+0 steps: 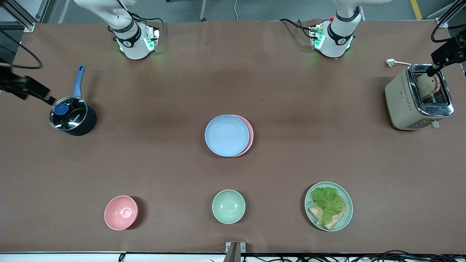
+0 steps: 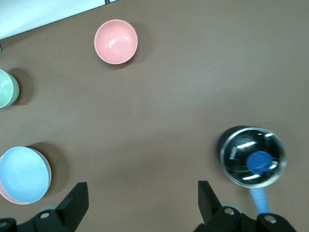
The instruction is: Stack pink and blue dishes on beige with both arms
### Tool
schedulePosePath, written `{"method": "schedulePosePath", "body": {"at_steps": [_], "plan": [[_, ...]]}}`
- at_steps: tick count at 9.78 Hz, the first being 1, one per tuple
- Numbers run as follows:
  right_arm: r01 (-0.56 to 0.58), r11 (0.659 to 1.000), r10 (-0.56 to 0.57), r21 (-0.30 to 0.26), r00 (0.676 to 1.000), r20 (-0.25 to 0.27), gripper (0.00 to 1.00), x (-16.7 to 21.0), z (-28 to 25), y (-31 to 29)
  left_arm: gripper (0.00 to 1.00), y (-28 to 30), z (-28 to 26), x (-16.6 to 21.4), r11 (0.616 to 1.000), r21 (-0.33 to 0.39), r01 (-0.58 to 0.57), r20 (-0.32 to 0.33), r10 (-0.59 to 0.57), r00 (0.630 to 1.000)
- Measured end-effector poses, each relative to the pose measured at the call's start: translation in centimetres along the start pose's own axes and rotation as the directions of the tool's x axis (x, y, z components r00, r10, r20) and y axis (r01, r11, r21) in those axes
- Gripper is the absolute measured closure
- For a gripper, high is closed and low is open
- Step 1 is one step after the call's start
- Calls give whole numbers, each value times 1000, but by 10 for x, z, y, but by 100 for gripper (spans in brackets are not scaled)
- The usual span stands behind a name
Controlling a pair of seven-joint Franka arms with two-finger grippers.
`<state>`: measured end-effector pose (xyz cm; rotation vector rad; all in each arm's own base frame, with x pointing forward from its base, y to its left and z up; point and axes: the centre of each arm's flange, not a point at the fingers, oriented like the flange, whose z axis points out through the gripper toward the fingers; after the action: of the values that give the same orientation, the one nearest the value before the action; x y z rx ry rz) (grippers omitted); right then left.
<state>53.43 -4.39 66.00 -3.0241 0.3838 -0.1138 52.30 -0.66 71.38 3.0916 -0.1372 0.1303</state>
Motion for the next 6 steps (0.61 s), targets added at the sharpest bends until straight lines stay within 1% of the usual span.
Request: {"method": "schedulePosePath", "body": {"at_steps": [1,2,4,6], "plan": [[1,1000,0,-11,1000,8,0,-2,-21,5,0,1,3,-1,1000,0,-1,9,1,1000],[9,1000,-9,-20,1000,20,0,1,-30,4,0,2,7,-1,1000,10,-5,19,5,1000],[48,998,-47,-29,998,41,0,12,-23,1,0,11,11,-1,999,38,-5,28,4,1000],[95,994,-93,-44,994,51,0,16,-18,3,0,15,15,0,999,42,12,32,-13,999]]}}
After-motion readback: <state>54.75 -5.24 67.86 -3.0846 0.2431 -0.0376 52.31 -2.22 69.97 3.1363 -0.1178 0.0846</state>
